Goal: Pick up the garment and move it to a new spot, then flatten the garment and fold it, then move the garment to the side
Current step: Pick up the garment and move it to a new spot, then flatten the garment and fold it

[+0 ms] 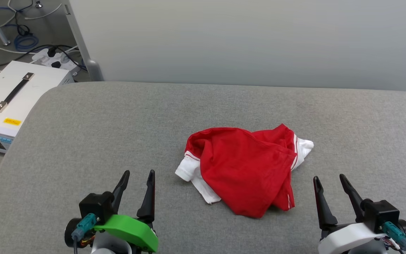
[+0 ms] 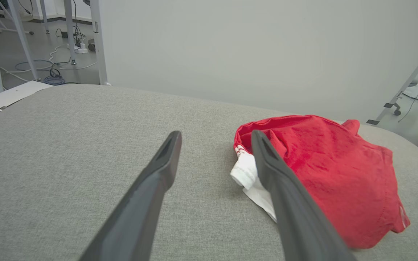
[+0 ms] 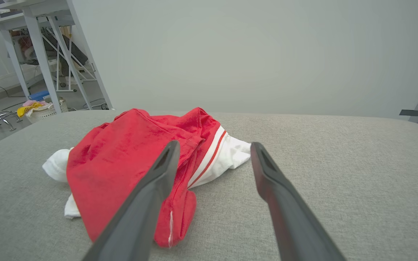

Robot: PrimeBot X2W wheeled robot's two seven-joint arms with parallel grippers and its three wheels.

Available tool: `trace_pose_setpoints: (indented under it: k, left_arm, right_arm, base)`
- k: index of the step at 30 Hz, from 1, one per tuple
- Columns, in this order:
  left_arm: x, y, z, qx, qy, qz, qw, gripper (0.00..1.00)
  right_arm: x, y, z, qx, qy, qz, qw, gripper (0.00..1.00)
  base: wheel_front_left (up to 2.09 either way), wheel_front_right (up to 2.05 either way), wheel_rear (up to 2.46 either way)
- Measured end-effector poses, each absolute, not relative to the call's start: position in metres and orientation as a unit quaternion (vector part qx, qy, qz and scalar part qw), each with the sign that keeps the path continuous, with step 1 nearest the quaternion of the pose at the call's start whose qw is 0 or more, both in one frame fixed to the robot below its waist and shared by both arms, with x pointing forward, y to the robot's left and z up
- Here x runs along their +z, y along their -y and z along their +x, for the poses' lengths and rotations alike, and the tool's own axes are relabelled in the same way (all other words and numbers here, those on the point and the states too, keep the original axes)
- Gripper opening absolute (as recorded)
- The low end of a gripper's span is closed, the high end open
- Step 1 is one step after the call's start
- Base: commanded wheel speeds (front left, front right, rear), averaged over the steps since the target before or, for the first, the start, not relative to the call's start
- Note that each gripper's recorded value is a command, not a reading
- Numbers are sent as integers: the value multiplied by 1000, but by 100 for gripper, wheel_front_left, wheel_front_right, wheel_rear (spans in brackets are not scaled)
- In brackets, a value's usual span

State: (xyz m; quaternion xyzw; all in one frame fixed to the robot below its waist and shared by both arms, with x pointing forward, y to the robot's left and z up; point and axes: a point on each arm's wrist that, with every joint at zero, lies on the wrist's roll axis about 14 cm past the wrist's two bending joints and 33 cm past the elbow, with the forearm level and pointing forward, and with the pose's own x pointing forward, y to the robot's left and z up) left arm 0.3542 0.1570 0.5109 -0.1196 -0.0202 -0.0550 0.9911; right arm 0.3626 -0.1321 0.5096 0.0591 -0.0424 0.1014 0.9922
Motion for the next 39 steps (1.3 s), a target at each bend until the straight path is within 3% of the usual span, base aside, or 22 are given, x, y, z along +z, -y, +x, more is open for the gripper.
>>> trace_pose_setpoints:
  k: [5,13,20,29,30,31,32,39]
  left_arm:
    - [511,-163,352,-54,26,-104,993,100]
    - [507,-173,352,-38,27,-103,994,100]
    - [495,-178,349,-26,11,-107,994,100]
    - [485,-195,345,3,0,-103,995,100]
    - [483,-197,344,6,-2,-103,995,100]
    - [482,-198,344,8,-4,-102,995,100]
    - [481,-199,343,10,-5,-103,995,100]
    - [480,-202,342,13,-4,-103,995,100]
  right_arm:
    - [505,119,363,122,25,56,991,100]
    - [460,85,365,192,-138,29,971,100]
    - [425,85,373,202,-250,6,947,100]
    - [399,70,379,219,-301,11,928,100]
    - [396,67,378,223,-306,11,926,95]
    - [394,65,377,226,-310,11,924,43]
    - [393,63,377,228,-308,13,923,2]
    - [413,61,385,231,-253,35,939,0]
  base:
    - [0,0,0]
    - [0,0,0]
    - [0,0,0]
    - [0,0,0]
    - [0,0,0]
    - [0,0,0]
    - [0,0,0]
    - [0,0,0]
